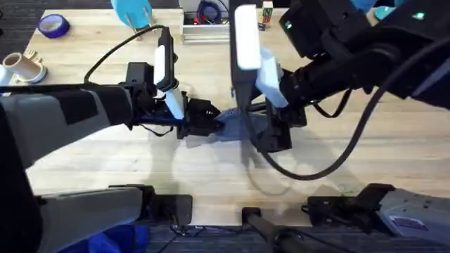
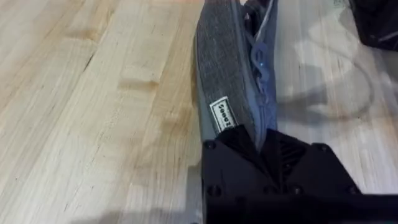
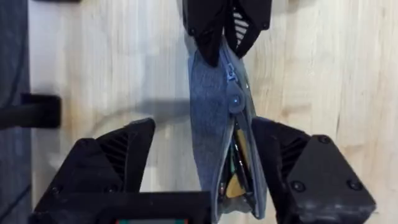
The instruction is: Unzip the bag, pick up the pens from the table one at a time and place them inside, then zip the bag closed.
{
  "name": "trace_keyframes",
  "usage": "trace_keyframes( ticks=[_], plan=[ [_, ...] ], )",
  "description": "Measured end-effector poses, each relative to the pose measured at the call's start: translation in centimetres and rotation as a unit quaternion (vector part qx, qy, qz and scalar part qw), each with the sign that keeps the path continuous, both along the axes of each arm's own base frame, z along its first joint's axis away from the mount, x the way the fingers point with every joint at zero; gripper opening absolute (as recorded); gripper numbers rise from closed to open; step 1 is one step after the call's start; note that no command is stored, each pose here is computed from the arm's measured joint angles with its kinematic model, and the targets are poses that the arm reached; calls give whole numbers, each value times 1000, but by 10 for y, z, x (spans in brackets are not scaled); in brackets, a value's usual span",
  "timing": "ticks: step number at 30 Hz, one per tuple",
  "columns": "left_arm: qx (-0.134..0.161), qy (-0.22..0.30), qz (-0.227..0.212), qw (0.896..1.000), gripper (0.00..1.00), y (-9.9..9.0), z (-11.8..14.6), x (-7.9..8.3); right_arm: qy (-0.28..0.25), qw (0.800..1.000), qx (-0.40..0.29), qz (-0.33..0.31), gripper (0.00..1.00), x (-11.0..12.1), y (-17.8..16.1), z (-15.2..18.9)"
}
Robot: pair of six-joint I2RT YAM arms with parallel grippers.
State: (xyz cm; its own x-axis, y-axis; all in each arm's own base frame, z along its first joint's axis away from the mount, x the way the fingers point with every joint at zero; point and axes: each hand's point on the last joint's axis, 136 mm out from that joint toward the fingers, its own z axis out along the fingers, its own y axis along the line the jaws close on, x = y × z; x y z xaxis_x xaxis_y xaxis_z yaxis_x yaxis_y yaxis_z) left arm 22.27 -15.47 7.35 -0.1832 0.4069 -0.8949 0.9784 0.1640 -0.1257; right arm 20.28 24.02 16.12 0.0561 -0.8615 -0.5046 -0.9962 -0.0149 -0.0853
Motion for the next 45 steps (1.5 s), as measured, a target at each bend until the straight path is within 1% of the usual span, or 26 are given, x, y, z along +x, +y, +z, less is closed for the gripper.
trace_keyframes(
  ticks=[1,2,3,12,17,40,45],
  plan=[
    [0,0,0,1000,43,0,0,0,-4,1000,-4,4,940,0,0,-1],
    [0,0,0,1000,43,0,0,0,-9,1000,-8,7,980,2,1,-3],
    [0,0,0,1000,43,0,0,0,-18,1000,-13,11,996,7,4,-7],
    [0,0,0,1000,43,0,0,0,-34,999,-13,12,996,27,17,-22],
    [0,0,0,1000,43,0,0,0,-28,999,-18,13,996,28,18,-28],
    [0,1,0,1000,43,0,0,0,-28,999,-18,14,996,29,18,-28],
    [0,1,0,1000,43,0,0,0,-13,999,-31,18,997,27,20,-42]
  ],
)
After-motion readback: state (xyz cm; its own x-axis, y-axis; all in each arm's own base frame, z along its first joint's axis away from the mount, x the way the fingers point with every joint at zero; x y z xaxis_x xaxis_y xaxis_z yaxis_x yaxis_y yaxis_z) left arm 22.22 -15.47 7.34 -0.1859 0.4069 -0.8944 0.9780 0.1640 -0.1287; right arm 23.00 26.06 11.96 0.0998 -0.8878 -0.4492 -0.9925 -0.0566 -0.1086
